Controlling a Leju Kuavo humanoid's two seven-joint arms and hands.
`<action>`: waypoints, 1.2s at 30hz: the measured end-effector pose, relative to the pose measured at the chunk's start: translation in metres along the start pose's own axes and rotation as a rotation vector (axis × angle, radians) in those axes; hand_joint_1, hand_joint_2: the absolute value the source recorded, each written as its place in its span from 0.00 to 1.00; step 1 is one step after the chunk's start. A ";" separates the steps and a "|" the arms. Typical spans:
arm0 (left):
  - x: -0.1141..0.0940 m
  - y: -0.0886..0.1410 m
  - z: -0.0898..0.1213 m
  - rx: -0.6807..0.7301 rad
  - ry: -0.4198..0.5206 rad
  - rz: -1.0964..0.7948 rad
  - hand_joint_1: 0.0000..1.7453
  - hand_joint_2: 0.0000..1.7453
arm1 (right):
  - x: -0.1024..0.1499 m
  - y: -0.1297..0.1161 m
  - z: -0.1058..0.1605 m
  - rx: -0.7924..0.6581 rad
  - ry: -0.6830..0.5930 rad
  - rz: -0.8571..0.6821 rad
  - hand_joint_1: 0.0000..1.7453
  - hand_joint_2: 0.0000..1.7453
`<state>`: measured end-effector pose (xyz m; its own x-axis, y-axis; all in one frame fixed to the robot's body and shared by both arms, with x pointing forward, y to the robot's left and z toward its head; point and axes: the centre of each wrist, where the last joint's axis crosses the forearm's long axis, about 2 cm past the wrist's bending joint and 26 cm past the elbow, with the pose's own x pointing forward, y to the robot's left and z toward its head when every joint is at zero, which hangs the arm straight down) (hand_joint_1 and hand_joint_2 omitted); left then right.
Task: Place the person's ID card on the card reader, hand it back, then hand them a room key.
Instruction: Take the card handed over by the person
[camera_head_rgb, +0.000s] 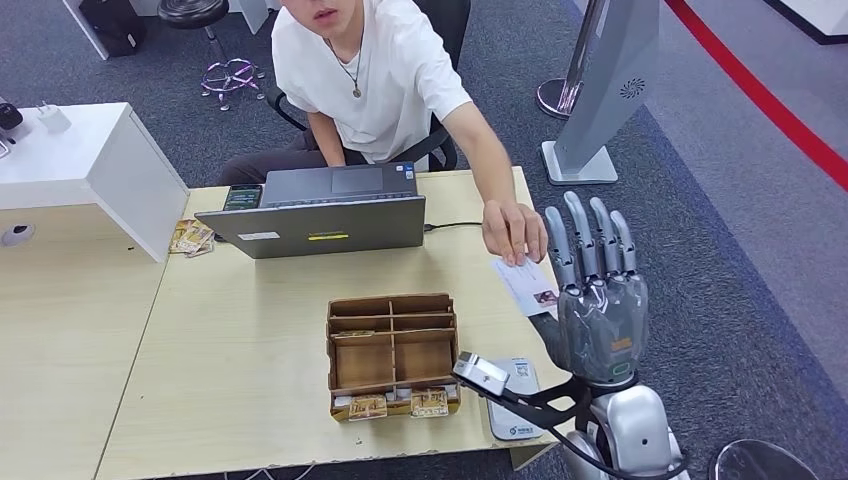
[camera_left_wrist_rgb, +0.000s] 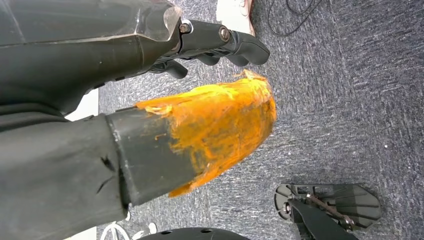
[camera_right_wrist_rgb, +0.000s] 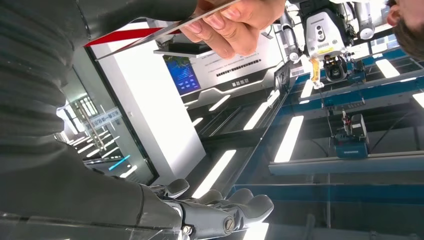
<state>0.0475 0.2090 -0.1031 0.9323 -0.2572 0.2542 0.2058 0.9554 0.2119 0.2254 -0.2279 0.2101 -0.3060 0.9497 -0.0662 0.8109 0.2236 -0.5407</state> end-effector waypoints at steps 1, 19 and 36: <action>0.000 0.000 0.000 0.000 0.000 0.000 0.00 0.00 | 0.000 -0.001 0.001 0.001 0.003 0.001 0.00 1.00; 0.000 0.000 0.000 0.001 0.002 0.000 0.00 0.00 | 0.000 -0.010 0.007 0.002 0.047 0.006 0.00 1.00; -0.001 0.000 0.000 0.001 0.002 0.002 0.00 0.00 | 0.001 -0.018 0.009 -0.010 0.094 0.006 0.00 1.00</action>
<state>0.0468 0.2091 -0.1032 0.9334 -0.2551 0.2524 0.2038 0.9557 0.2124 0.2055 -0.2326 0.2125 -0.2538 0.9672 0.0097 0.8179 0.2199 -0.5318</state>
